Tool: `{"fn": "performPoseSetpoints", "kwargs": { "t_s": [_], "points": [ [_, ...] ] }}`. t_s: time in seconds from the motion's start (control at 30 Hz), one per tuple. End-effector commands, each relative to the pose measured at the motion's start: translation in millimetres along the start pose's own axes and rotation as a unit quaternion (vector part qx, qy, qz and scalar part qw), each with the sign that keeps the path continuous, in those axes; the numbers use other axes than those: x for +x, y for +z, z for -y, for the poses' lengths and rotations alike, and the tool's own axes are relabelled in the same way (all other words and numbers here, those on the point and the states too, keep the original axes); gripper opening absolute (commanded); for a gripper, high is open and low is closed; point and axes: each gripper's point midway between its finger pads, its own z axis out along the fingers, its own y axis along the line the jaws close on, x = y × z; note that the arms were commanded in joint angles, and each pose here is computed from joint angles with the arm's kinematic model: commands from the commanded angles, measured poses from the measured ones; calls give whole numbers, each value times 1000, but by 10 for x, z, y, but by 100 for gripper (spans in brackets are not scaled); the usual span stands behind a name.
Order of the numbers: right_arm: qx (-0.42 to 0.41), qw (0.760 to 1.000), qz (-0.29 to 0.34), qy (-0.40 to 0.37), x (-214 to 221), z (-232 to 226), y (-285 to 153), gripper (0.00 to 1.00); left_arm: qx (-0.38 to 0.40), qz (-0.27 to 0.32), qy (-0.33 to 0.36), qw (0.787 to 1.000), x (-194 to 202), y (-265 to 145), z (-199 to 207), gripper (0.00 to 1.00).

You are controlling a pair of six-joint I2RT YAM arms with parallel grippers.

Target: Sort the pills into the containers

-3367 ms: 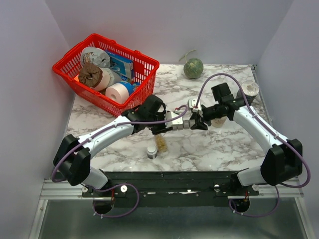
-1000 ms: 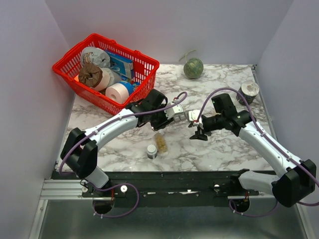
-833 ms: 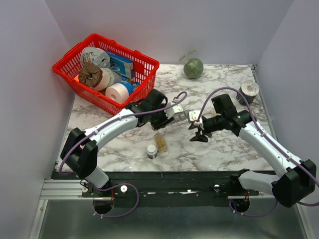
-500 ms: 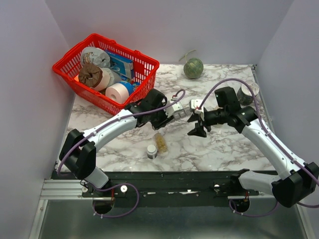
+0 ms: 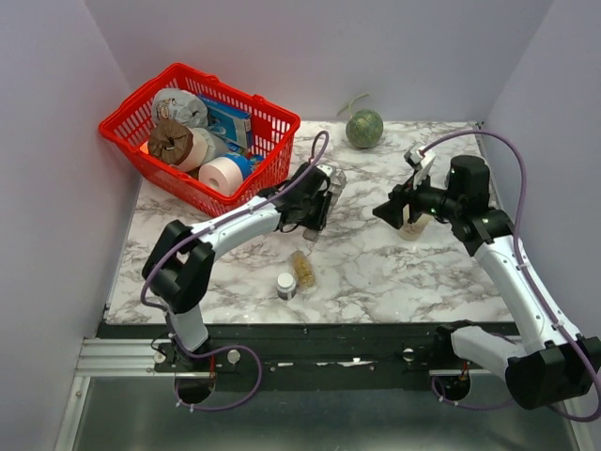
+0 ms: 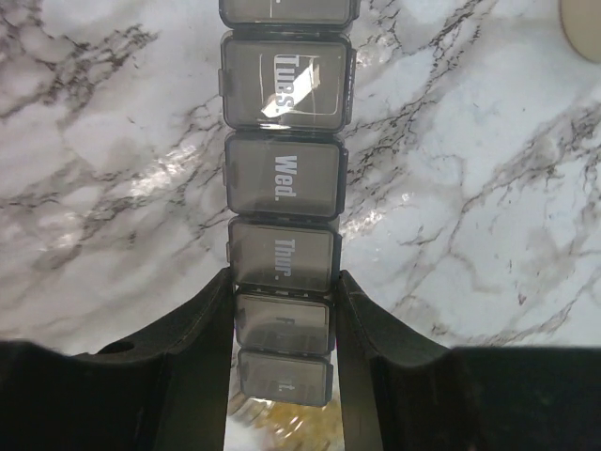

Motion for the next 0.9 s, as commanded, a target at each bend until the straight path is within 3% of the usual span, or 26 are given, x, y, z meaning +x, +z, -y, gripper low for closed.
{"fn": "performPoseSetpoints", "kwargs": {
  "t_s": [0.0,0.13,0.17,0.23,0.3,0.33,0.37,0.47,0.5,0.7,0.87],
  "points": [
    [37,998,27,42,13,155,-39,75,-26,-11,-85,996,11,189,128,0],
    [38,998,29,49,95,193,-22,77,-50,-37,-108,992,180,456,164,4],
    [35,998,27,53,113,188,-12,77,-59,-43,-126,989,224,497,155,10],
    [33,997,26,57,132,199,2,77,-62,-50,-130,988,273,606,174,10],
    [29,998,25,60,143,191,13,77,-64,-49,-131,988,292,651,221,16],
    [28,997,23,61,156,192,21,77,-65,-53,-129,988,318,684,234,24],
    [26,997,23,62,162,189,21,77,-64,-54,-125,989,329,690,273,41],
    [23,998,21,63,181,188,35,77,-68,-56,-120,989,320,719,297,65],
    [25,997,19,64,195,195,39,77,-66,-55,-120,989,301,711,315,69],
    [32,997,15,65,246,220,35,81,-50,-33,-117,991,127,492,375,86],
    [46,997,8,63,211,276,17,82,-16,40,-106,993,-242,-107,393,93]
  ]
}}
